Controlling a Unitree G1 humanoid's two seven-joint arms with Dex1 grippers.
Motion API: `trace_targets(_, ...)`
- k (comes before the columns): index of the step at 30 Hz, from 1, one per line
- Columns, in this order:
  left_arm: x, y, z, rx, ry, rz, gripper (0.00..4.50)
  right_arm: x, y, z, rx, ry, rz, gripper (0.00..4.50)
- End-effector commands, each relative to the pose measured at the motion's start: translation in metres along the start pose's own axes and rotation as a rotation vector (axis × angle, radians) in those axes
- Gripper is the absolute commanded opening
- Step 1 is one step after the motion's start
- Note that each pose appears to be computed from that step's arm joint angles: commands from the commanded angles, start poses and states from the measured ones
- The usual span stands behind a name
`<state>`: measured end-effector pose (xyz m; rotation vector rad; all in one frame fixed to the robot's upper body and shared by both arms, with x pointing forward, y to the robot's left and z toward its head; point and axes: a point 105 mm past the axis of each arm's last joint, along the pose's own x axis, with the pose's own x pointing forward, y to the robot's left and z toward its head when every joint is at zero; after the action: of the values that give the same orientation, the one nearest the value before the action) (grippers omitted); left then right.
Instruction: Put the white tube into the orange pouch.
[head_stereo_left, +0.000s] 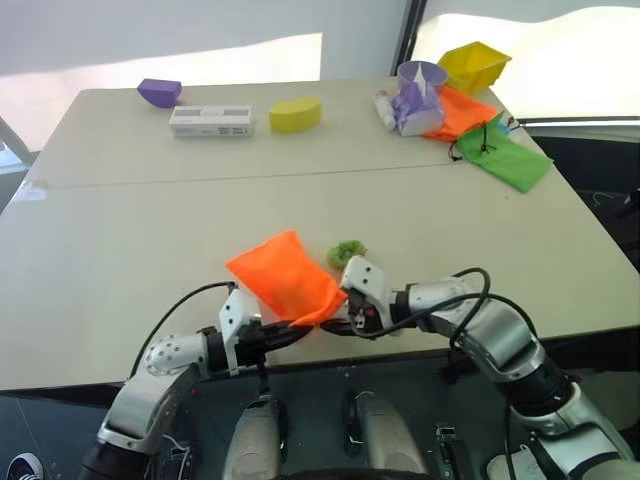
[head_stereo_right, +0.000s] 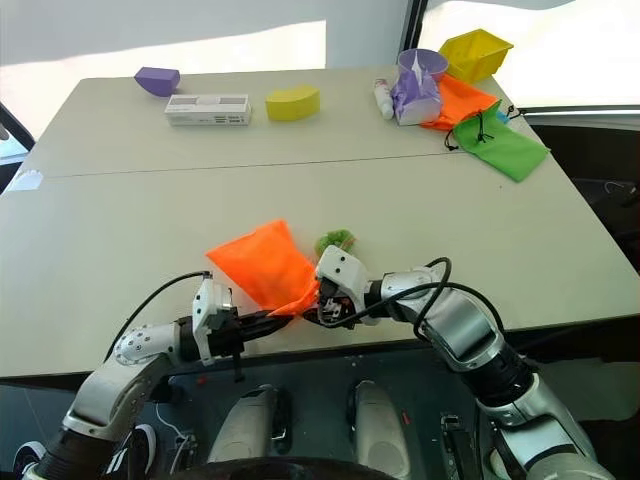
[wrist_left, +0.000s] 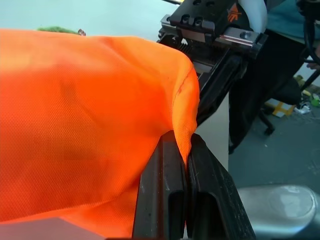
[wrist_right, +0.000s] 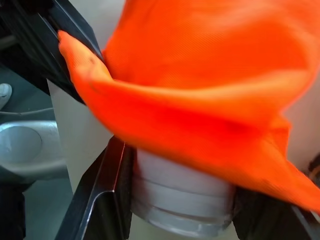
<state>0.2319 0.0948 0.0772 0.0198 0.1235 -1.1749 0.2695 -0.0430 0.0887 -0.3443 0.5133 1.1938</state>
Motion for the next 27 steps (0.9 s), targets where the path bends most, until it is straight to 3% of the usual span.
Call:
trace_targets(1, 0.004, -0.001, 0.017, 0.061, -0.053, -0.006, 0.00, 0.006, -0.003, 0.014, -0.015, -0.013, -0.010, 1.84)
trace_targets(15, 0.004, -0.004, 0.027, 0.068, -0.012, -0.009, 0.00, 0.038, -0.005, 0.035, 0.048, -0.059, 0.023, 1.84)
trace_targets(17, 0.004, -0.004, 0.029, 0.067, -0.010, -0.009, 0.00, 0.037, -0.007, 0.033, 0.059, -0.055, 0.011, 2.90)
trace_targets(21, 0.002, -0.005, 0.029, 0.058, -0.005, -0.006, 0.00, 0.029, -0.003, 0.029, 0.066, -0.036, 0.025, 4.48)
trace_targets(27, -0.006, -0.003, 0.026, 0.037, 0.010, 0.014, 0.00, 0.005, 0.006, 0.023, 0.012, -0.026, 0.080, 4.48)
